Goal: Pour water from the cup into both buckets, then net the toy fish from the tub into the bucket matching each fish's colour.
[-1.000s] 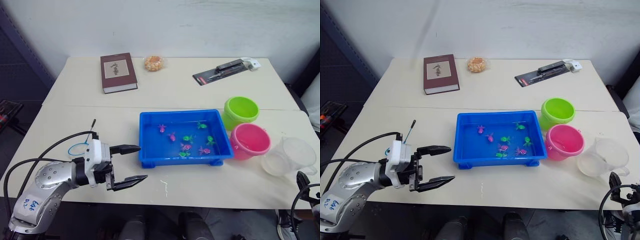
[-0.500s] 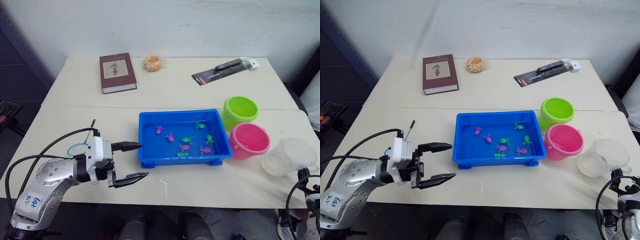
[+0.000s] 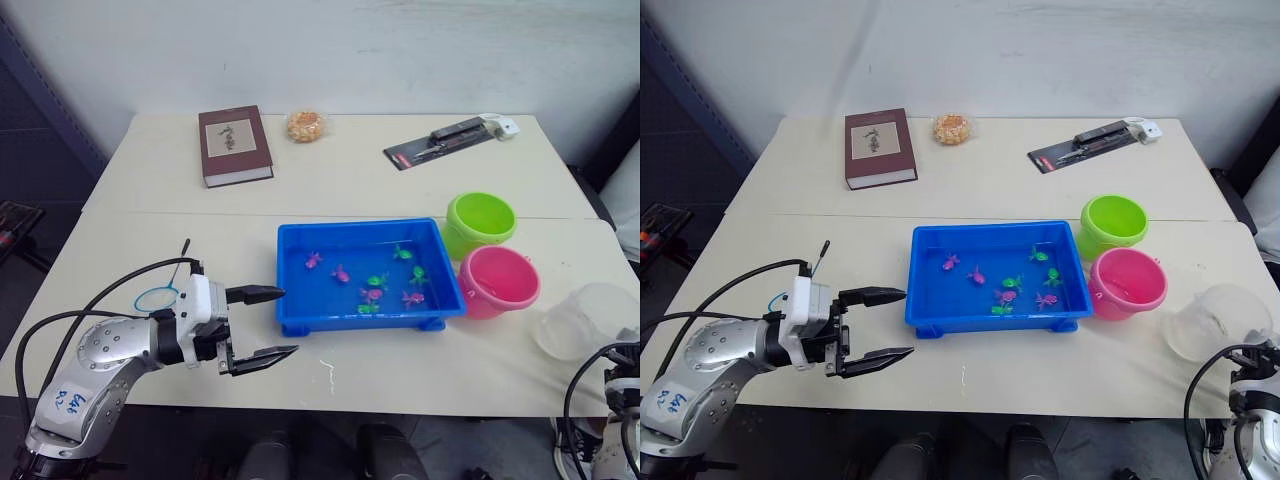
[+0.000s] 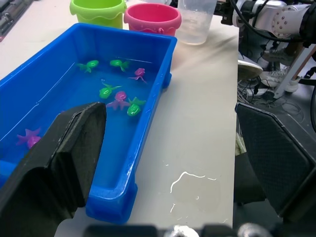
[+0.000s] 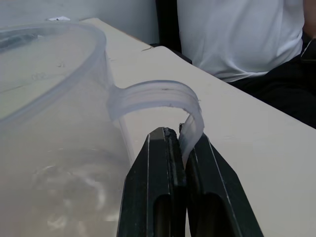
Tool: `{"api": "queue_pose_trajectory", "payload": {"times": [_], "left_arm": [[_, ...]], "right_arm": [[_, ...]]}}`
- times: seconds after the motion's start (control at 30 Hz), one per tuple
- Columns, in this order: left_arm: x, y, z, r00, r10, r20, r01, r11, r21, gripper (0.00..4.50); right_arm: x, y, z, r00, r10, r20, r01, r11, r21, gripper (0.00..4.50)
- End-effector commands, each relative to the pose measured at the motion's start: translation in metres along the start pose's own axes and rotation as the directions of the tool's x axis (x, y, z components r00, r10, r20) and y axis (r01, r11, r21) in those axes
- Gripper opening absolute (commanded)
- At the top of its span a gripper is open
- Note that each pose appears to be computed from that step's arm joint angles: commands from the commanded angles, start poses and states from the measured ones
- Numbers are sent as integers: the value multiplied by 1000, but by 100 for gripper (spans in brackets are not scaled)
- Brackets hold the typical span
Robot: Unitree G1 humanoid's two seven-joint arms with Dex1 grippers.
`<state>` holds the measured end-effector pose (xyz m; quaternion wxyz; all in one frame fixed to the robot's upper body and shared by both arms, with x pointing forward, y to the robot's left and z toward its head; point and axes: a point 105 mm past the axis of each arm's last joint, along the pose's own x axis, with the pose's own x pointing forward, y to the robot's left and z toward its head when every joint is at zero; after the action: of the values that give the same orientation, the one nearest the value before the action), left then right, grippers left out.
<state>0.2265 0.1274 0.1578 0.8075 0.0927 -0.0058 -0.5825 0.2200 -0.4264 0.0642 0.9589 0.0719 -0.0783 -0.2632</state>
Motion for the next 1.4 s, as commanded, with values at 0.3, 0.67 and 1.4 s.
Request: {"api": "queue_pose_trajectory", "payload": {"times": [0.3, 0.67, 1.4], "left_arm": [[5, 11, 11, 998, -24, 61, 25, 1000, -12, 450], [13, 13, 7, 994, -92, 61, 94, 995, -37, 450], [21, 19, 17, 994, -57, 92, 57, 998, 0, 450]], "right_arm": [[-4, 30, 107, 960, 197, 201, -135, 948, -289, 6], [-12, 110, 158, 858, 474, 198, -272, 746, -607, 6], [10, 111, 160, 881, 454, 132, -92, 439, -894, 6]]}}
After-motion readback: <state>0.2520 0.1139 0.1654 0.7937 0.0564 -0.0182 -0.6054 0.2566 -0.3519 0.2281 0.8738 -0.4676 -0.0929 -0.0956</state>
